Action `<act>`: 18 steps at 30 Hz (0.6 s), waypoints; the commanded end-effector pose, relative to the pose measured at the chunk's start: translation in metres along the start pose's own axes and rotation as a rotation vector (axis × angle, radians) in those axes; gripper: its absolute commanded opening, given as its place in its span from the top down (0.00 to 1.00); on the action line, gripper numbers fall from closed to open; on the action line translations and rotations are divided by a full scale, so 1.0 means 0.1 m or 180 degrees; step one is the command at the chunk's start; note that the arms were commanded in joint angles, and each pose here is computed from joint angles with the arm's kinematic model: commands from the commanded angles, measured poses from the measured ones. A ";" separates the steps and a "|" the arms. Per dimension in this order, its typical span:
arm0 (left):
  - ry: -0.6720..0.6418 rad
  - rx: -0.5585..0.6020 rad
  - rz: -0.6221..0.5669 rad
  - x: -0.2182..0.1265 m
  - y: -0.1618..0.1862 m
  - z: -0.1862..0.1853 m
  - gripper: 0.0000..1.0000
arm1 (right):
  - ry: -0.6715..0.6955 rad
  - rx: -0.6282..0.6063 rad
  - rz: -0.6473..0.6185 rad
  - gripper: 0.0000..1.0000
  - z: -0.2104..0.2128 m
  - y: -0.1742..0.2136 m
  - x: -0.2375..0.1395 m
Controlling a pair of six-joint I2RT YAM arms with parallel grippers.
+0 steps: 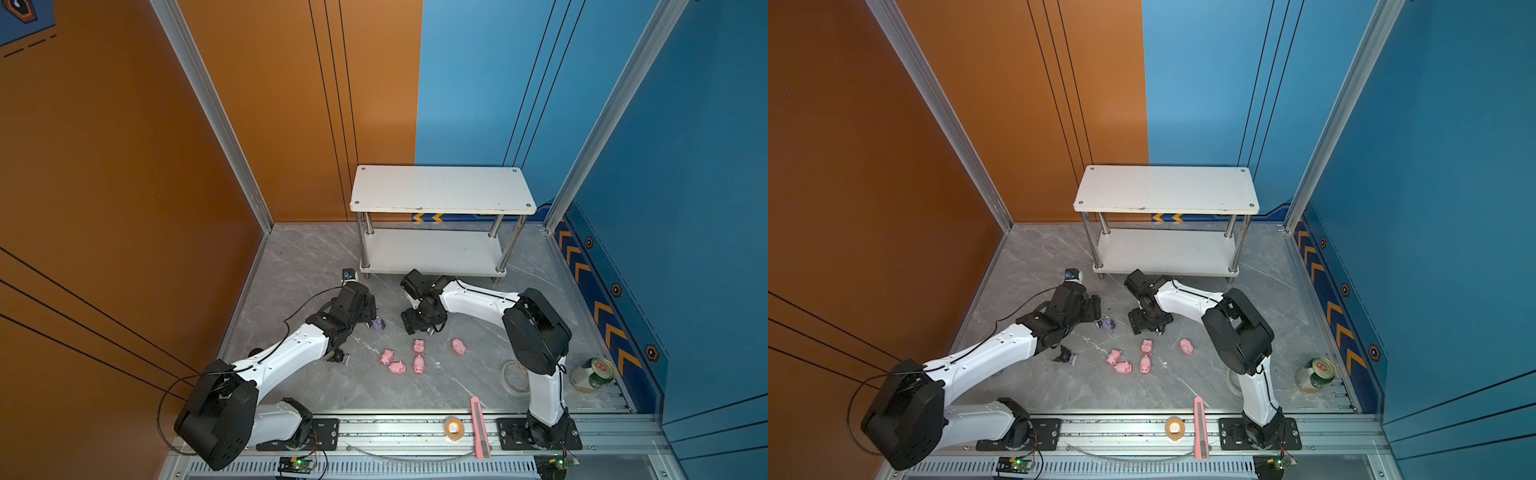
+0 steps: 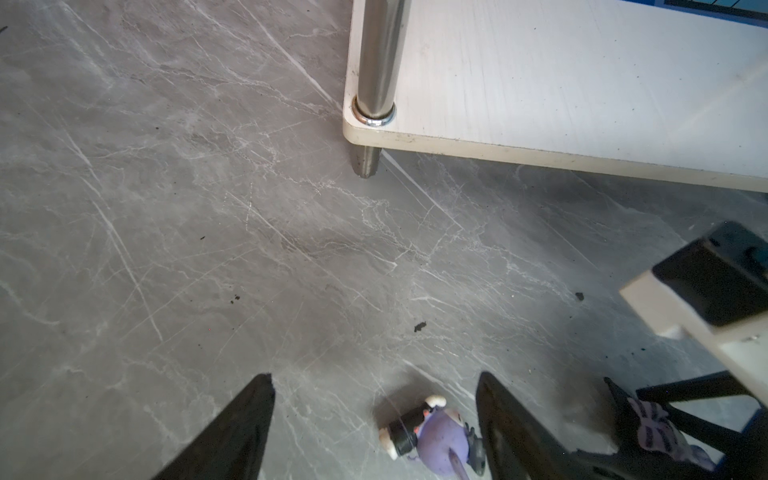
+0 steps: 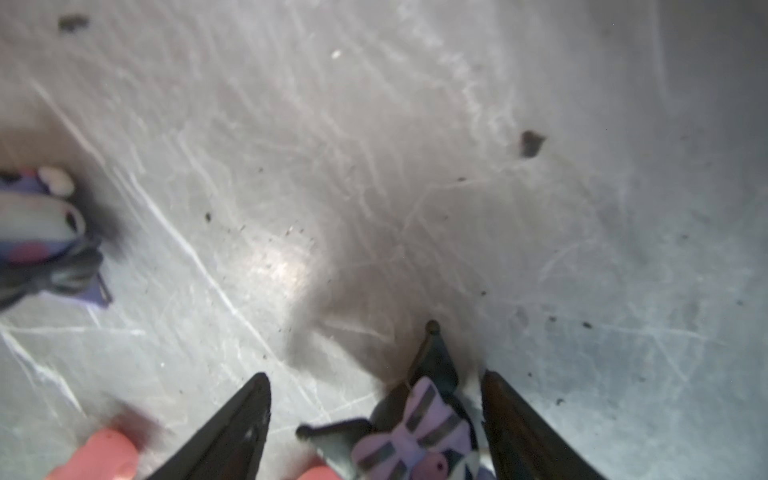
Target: Place and organize the plastic toys onto the shelf
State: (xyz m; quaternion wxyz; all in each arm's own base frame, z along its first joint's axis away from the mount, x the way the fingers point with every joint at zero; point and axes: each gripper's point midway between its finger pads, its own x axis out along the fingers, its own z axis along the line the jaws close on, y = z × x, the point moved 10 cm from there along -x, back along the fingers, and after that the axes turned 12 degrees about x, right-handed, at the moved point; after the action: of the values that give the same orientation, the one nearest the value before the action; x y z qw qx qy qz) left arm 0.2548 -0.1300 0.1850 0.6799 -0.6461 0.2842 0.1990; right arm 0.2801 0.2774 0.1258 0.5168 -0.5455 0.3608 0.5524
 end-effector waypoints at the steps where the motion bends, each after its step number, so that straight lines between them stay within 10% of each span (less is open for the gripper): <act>1: 0.0057 -0.0010 -0.0036 0.01 -0.07 -0.04 0.22 | 0.0103 -0.0385 0.0083 0.18 0.02 0.05 -0.10; 18: 0.0036 -0.0041 -0.0032 -0.04 -0.05 -0.02 0.22 | 0.0166 -0.0744 0.0012 0.28 0.01 -0.08 -0.02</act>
State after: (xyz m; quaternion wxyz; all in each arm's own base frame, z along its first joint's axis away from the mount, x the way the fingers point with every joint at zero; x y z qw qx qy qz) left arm 0.2554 -0.1304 0.1836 0.6786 -0.6467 0.2847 0.2006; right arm 0.2843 0.2805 0.1345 0.4610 -0.6045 0.3089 0.5716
